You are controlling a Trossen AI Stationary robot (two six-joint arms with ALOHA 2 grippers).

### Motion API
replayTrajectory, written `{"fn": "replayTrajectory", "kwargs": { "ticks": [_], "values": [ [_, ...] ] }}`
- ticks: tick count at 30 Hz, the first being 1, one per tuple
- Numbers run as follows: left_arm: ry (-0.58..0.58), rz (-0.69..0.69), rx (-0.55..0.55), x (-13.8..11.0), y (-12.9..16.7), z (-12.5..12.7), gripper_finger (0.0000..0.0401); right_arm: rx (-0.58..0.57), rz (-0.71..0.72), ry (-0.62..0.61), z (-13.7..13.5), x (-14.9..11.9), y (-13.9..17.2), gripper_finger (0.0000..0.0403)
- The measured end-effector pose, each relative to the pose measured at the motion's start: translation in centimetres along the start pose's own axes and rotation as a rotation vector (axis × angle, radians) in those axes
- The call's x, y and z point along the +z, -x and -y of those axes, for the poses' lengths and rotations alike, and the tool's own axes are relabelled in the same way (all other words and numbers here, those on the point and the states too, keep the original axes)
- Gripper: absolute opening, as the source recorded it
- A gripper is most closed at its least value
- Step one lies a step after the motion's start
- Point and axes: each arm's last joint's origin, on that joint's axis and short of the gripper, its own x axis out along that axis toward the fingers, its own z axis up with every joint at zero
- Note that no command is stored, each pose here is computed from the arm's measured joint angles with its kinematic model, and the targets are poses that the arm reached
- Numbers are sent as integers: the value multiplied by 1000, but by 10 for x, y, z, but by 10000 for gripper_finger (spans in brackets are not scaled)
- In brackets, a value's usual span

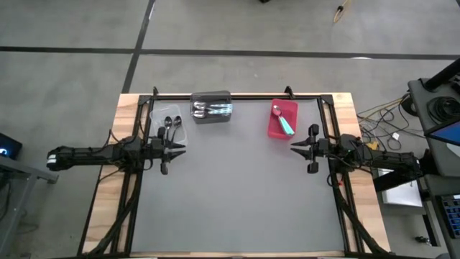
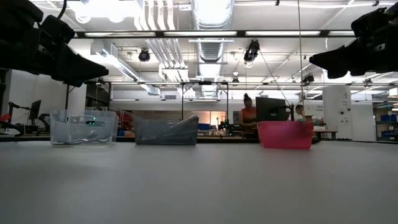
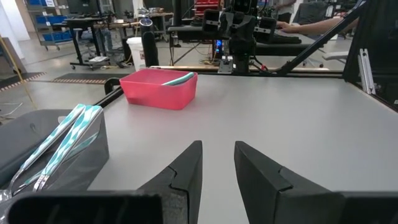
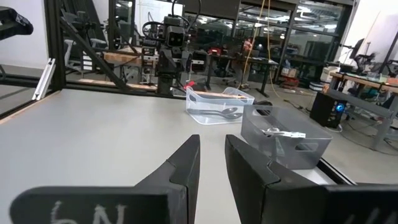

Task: Sort silverware by color (type)
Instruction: Return to Home Position

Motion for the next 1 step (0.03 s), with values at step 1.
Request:
{"fn": "replayTrajectory", "kwargs": {
  "ticks": [1],
  "values": [
    [0, 0, 0, 0, 0, 0, 76, 0, 0, 0, 0, 0, 0, 68]
  ]
}}
